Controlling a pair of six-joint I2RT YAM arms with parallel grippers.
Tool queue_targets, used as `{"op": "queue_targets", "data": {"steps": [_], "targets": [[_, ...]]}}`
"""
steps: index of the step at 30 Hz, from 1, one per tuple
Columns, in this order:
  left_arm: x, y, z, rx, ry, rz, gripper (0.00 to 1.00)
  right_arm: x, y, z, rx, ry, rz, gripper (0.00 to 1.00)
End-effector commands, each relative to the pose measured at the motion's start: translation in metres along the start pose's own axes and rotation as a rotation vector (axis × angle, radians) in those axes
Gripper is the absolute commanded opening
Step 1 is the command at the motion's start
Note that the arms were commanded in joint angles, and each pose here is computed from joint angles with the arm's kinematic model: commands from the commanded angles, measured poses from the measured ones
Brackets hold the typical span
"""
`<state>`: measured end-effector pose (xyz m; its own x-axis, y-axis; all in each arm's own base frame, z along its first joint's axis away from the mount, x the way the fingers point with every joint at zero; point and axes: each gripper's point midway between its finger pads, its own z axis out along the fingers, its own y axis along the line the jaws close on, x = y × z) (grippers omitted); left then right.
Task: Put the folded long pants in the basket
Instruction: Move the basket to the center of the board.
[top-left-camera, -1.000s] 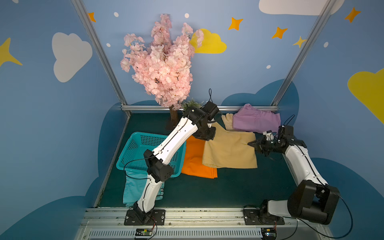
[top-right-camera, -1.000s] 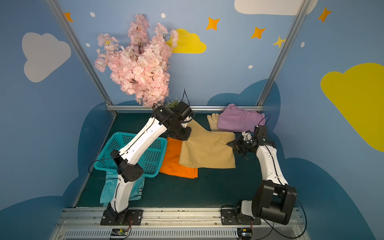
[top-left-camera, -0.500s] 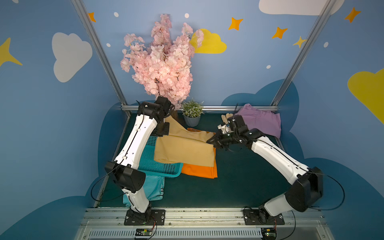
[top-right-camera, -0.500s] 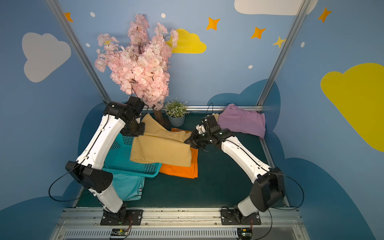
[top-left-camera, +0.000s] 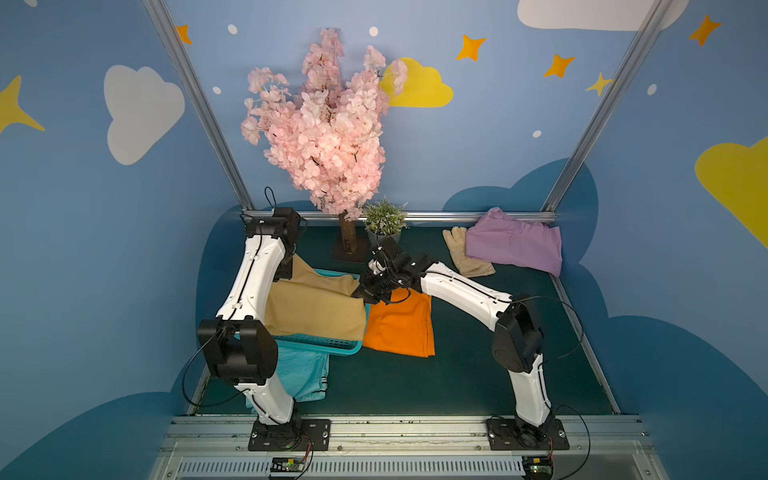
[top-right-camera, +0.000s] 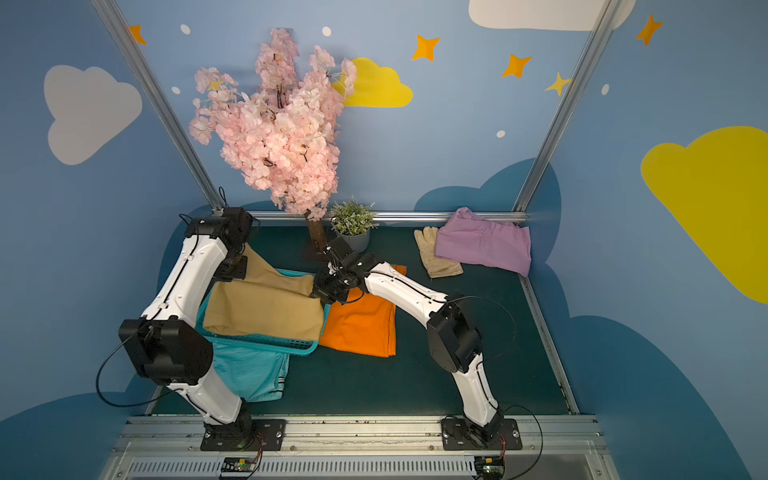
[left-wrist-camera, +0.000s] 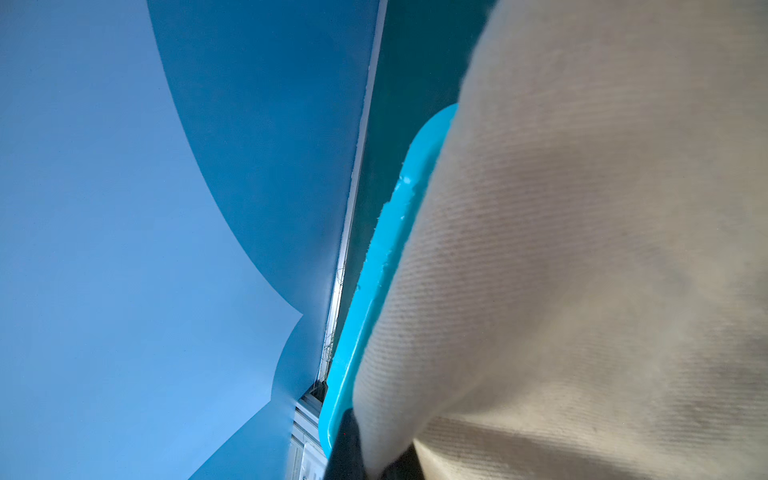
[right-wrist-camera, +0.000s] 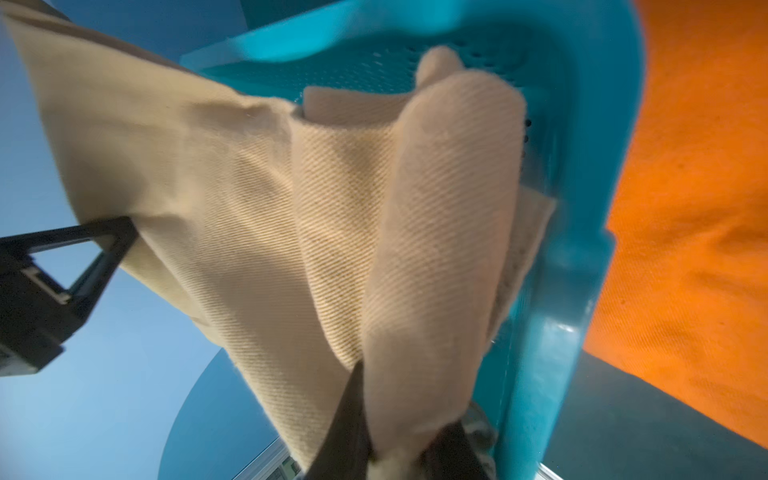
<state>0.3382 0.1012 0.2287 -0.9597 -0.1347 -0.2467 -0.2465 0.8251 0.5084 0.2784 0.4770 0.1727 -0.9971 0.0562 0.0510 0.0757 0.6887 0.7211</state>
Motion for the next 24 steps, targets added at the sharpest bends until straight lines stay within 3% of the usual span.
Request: {"op": "queue_targets", "data": {"steps": [1,7,13,20,24], "targets": [[-0.015,0.025,0.007,-0.096,-0.054,-0.053,0.02,0.007,-0.007,0.006,0.055,-0.001,0.013,0.00],[-0.008,0.012,0.027,-0.041,-0.008,-0.072,0.03,0.011,-0.034,0.033,0.114,0.044,0.016,0.00],[0.012,-0.030,0.036,0.102,0.052,-0.053,0.02,0.002,-0.064,0.021,0.168,0.017,0.013,0.00],[0.027,-0.080,0.013,0.234,0.044,0.007,0.03,-0.012,-0.120,-0.011,0.204,0.020,0.068,0.00],[0.033,-0.120,-0.016,0.389,0.043,0.026,0.03,-0.019,-0.150,-0.042,0.217,0.021,0.068,0.00]]}}
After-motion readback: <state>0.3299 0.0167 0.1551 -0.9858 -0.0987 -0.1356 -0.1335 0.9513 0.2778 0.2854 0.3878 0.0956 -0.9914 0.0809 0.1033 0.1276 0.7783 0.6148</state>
